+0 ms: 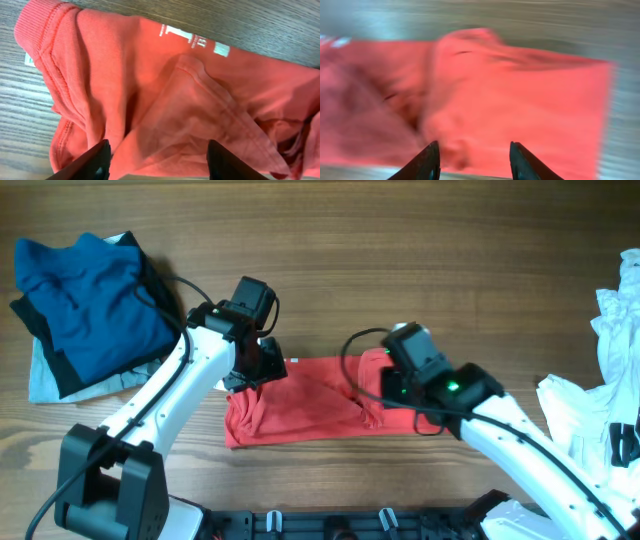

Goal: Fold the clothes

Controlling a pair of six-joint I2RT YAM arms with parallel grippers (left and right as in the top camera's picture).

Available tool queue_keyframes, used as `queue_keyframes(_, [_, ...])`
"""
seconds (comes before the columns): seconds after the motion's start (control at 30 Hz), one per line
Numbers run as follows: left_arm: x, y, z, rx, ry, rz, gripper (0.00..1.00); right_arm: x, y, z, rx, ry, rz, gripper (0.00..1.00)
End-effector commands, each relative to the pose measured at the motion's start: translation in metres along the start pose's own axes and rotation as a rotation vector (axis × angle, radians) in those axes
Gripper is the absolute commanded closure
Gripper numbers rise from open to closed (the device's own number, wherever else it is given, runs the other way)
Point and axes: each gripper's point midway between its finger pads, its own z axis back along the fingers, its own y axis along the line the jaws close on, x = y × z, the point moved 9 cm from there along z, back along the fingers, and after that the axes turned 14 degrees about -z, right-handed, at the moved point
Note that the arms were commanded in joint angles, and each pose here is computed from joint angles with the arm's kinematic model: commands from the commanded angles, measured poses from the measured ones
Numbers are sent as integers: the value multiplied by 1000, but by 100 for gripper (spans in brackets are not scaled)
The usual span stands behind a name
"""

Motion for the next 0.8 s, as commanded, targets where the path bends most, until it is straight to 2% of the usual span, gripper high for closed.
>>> queue_keyframes(0.0, [-4,21,-12,76,-3,55,36,14,-21,0,-118,-68,-121,54])
queue_keyframes(0.27, [-1,49,-14,114,7,154,35,12,-27,-11,-157,-25,-126,53])
queue_keyframes(0.5, [-18,56,-33,131,58,158,33,9,-27,-24,-187,21,-120,53])
queue_keyframes(0.77, [-24,60,-56,114,24,144,31,9,-27,-29,-197,36,-124,54])
